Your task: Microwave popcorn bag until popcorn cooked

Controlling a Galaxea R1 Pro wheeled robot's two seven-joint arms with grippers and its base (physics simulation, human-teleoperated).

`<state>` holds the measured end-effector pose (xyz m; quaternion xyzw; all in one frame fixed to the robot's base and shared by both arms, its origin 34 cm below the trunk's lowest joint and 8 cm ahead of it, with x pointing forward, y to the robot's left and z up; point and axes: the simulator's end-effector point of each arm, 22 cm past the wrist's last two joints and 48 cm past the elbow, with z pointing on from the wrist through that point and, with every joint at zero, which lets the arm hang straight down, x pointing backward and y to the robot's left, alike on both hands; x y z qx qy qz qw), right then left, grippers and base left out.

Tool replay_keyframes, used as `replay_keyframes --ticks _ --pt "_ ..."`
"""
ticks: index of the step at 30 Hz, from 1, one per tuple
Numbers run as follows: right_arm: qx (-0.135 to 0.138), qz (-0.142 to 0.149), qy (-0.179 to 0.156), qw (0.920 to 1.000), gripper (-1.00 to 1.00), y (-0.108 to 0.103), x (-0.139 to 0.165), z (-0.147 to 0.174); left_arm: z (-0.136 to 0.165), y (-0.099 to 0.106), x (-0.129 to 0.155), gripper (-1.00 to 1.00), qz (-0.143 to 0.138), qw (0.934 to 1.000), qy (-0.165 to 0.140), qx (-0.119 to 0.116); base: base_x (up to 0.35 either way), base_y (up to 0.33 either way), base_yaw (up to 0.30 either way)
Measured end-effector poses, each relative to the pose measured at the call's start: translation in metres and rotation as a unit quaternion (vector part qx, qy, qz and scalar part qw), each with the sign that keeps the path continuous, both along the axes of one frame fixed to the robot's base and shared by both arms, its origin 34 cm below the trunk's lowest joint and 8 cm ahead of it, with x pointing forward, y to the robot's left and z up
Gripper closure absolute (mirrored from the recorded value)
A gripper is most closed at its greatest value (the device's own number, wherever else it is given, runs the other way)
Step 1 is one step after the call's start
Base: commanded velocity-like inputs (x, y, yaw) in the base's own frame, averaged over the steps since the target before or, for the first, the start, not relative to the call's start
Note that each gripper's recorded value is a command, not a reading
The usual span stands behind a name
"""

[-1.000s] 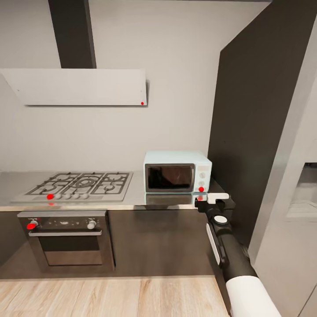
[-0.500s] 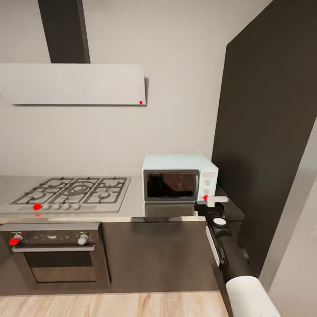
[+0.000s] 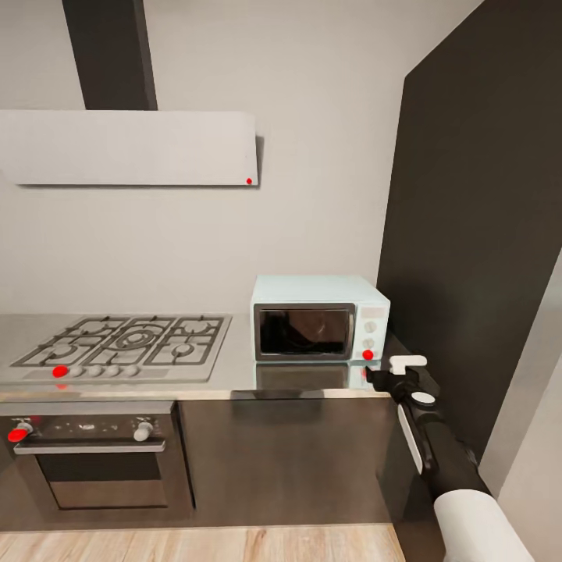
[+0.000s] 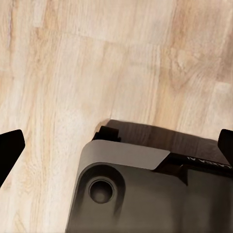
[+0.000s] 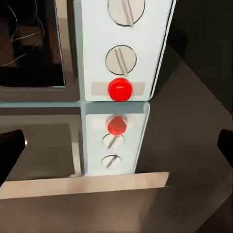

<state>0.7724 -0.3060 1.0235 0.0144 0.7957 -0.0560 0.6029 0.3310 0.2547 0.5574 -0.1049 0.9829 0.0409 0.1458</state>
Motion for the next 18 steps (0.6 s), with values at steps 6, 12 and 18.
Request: replay_keyframes --ticks 6,12,18 --pt "0.003 0.001 -0.003 1.0 -1.0 0.002 0.0003 0.0022 0.0 -0.0001 0.0 -1.0 0.0 1.0 0.0 0.0 0.0 0.0 0.0" --pt "0.003 0.001 -0.002 1.0 -1.0 0.0015 0.0001 0.002 -0.0001 -0.0004 -0.0006 -1.0 0.0 1.0 0.001 0.0 0.027 0.0 0.0" --pt "0.003 0.001 -0.002 1.0 -1.0 0.0016 -0.0001 0.0023 0.0 0.0 -0.0007 -1.0 -0.001 1.0 0.0 0.0 0.239 0.0 0.0"
